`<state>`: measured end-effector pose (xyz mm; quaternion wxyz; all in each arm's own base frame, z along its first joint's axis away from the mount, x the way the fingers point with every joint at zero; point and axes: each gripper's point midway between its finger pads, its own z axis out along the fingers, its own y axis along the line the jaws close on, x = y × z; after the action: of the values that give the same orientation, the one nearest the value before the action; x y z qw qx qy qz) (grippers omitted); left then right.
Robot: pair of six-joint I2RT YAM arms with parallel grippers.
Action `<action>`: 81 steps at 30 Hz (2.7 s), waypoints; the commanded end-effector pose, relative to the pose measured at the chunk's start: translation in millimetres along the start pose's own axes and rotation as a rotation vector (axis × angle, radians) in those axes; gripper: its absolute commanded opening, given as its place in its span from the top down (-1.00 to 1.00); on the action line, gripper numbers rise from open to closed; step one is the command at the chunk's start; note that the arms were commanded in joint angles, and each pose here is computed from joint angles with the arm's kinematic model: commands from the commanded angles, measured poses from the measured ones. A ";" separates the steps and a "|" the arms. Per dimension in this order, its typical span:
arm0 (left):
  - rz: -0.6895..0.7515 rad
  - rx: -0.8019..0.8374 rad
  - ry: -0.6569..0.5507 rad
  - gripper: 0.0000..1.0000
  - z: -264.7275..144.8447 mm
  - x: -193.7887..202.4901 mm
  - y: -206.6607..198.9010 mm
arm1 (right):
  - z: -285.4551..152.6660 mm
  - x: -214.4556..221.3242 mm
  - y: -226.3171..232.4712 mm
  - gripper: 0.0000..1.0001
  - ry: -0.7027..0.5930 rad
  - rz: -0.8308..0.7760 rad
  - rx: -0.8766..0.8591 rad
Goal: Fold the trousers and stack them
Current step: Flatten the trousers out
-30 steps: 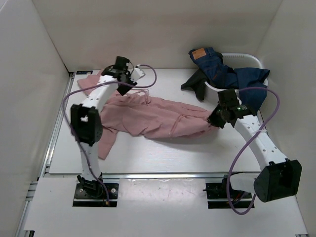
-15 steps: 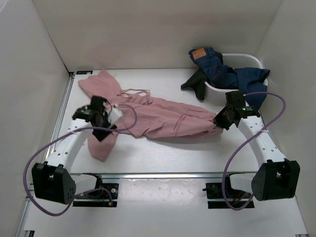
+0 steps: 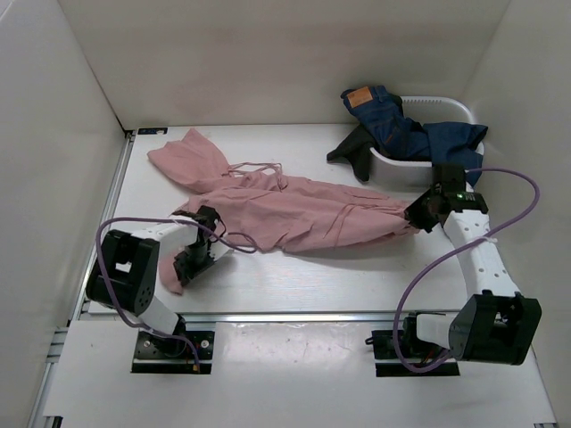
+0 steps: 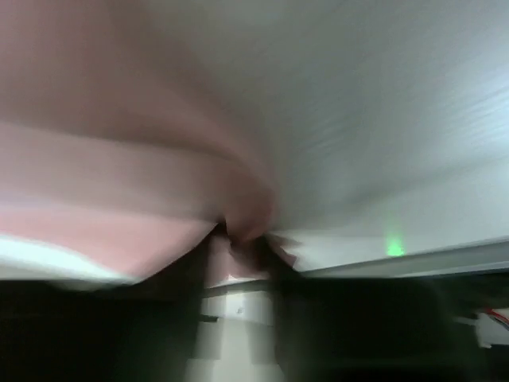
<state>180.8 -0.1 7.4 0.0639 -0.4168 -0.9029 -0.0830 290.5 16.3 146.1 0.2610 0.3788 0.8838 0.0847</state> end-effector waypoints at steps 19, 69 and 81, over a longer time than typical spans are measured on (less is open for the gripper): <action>-0.561 -0.446 -0.118 0.72 -68.4 139.9 231.4 | -30.5 -49.2 -39.2 1.00 -0.082 0.011 -0.010; -0.601 -0.063 0.141 -0.64 -28.5 237.1 132.6 | -43.3 79.7 -176.6 -0.98 0.072 0.346 0.418; -0.639 0.008 -0.043 -0.38 3.5 136.9 187.5 | -15.5 52.5 -113.5 -0.28 0.077 0.159 0.188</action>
<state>222.3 246.1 77.2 0.0271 -0.1312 -0.9820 -0.1335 174.6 -43.5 116.3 0.1972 0.4821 0.8536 0.0043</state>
